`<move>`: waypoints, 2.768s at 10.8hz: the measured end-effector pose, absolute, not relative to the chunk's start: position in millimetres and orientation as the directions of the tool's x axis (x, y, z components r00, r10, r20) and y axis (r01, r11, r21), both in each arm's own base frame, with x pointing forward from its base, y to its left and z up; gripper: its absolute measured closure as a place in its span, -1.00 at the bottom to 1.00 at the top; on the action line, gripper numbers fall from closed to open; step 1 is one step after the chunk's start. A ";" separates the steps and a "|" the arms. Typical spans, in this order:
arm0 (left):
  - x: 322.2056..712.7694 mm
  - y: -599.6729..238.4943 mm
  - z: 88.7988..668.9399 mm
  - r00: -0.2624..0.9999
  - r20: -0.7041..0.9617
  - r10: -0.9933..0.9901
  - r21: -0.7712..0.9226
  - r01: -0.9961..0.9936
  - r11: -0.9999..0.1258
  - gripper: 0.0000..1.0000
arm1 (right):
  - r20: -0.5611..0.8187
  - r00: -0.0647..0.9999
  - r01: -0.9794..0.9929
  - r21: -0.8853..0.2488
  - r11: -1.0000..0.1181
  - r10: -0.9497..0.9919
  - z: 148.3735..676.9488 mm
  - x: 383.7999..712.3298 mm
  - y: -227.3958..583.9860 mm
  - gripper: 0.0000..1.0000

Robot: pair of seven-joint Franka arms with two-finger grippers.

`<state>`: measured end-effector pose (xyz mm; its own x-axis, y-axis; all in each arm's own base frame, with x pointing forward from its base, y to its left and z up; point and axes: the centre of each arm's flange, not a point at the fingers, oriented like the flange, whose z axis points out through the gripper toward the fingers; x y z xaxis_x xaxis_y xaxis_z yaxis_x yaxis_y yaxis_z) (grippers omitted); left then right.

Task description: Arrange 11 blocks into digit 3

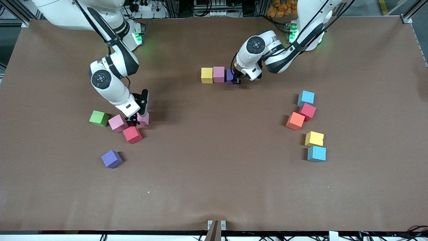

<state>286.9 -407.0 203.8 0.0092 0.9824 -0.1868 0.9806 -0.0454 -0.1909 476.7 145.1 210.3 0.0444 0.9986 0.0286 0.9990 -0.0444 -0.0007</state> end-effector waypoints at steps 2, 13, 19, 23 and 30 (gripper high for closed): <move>286.9 -409.1 205.0 0.001 -0.187 0.982 -0.190 0.981 -0.038 -0.11 | 0.035 0.044 0.999 -0.019 -0.043 0.998 200.8 474.2 146.6 -1.00; 281.9 -411.5 198.8 -0.001 -0.187 0.982 -0.212 0.976 -0.040 -0.11 | 0.046 0.071 0.997 -0.014 -0.071 0.996 194.5 481.9 137.1 -0.26; 293.4 -423.7 211.7 0.017 -0.184 0.983 -0.195 0.979 -0.053 -1.00 | 0.095 0.324 0.941 0.070 -0.331 0.941 240.1 500.7 183.1 -0.23; 328.6 -432.3 246.1 0.078 -0.160 0.984 -0.113 0.989 -0.097 -1.00 | 0.154 0.647 0.752 0.028 -0.658 0.747 257.7 483.0 261.1 -0.23; 328.5 -442.3 296.7 0.249 -0.097 0.964 -0.017 0.968 -0.252 -1.00 | 0.104 0.941 0.330 -0.059 -0.942 0.323 252.0 452.4 312.0 -0.23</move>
<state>328.5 -442.3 296.7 0.2491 0.9636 -0.0974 0.9676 -0.2519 -0.0165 452.4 312.0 252.0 0.9407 0.3230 0.1035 0.3300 -0.9421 -0.0591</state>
